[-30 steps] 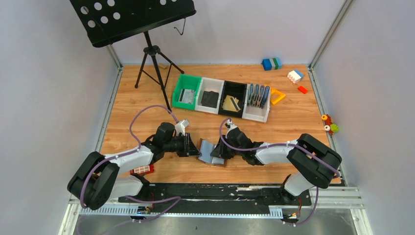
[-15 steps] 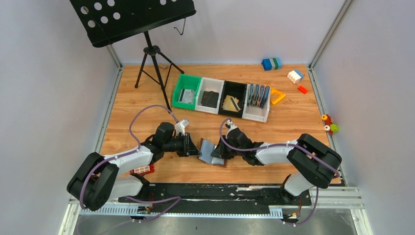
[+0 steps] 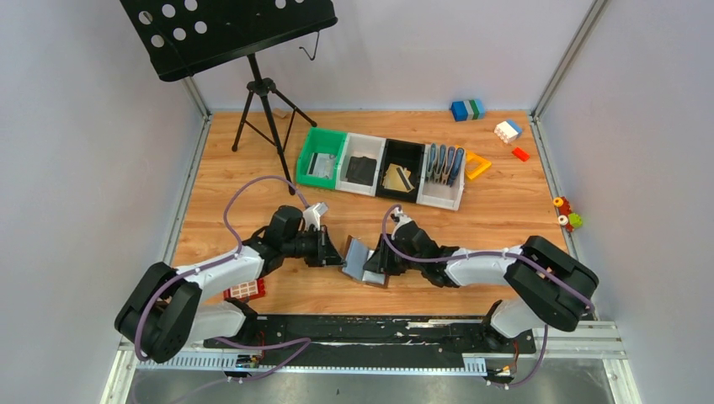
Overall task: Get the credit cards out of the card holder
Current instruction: Remove the credit card from the card holder.
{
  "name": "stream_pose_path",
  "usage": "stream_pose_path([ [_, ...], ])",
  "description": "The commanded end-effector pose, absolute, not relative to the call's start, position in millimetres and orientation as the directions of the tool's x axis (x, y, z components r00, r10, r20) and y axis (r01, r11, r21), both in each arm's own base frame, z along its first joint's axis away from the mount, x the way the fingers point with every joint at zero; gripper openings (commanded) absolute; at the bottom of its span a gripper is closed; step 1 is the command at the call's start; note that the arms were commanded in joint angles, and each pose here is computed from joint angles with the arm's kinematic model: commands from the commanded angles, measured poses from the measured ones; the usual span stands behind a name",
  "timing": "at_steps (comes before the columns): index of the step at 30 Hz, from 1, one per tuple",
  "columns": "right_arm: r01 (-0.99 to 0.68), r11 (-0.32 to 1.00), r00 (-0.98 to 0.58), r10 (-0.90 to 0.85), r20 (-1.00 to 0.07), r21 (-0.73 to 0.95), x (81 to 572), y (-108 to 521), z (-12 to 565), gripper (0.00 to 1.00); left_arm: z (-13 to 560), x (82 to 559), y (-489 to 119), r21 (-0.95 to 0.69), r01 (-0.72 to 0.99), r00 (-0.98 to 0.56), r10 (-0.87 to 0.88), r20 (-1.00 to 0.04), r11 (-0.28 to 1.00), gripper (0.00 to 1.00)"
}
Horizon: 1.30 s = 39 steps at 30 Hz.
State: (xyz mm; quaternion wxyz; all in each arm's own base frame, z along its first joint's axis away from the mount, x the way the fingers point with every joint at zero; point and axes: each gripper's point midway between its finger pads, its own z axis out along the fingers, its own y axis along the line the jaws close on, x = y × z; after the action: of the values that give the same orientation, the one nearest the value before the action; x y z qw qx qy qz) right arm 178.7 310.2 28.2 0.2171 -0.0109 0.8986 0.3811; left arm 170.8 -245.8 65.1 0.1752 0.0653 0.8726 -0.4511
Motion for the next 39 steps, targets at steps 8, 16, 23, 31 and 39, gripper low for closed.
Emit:
stream_pose_path([
  [8, -0.248, 0.667, -0.882, 0.145, -0.449, 0.702, 178, 312, 68, 0.66, 88, 179, -240, -0.701, 0.352, -0.894, 0.000, -0.449, 0.620, 0.00],
  [16, -0.257, 0.615, -0.885, 0.161, -0.438, 0.745, 191, 341, 85, 0.70, 93, 179, -238, -0.692, 0.362, -0.886, -0.001, -0.464, 0.625, 0.00],
  [23, -0.245, 0.616, -0.902, 0.138, -0.408, 0.749, 199, 360, 74, 0.72, 95, 177, -240, -0.700, 0.365, -0.885, -0.004, -0.465, 0.614, 0.00],
  [31, -0.205, 0.666, -0.914, 0.132, -0.384, 0.717, 199, 354, 47, 0.56, 95, 176, -236, -0.692, 0.367, -0.880, -0.008, -0.475, 0.621, 0.00],
  [39, -0.210, 0.740, -0.892, 0.123, -0.435, 0.640, 200, 331, 44, 0.48, 96, 179, -232, -0.667, 0.369, -0.874, -0.002, -0.486, 0.647, 0.00],
])
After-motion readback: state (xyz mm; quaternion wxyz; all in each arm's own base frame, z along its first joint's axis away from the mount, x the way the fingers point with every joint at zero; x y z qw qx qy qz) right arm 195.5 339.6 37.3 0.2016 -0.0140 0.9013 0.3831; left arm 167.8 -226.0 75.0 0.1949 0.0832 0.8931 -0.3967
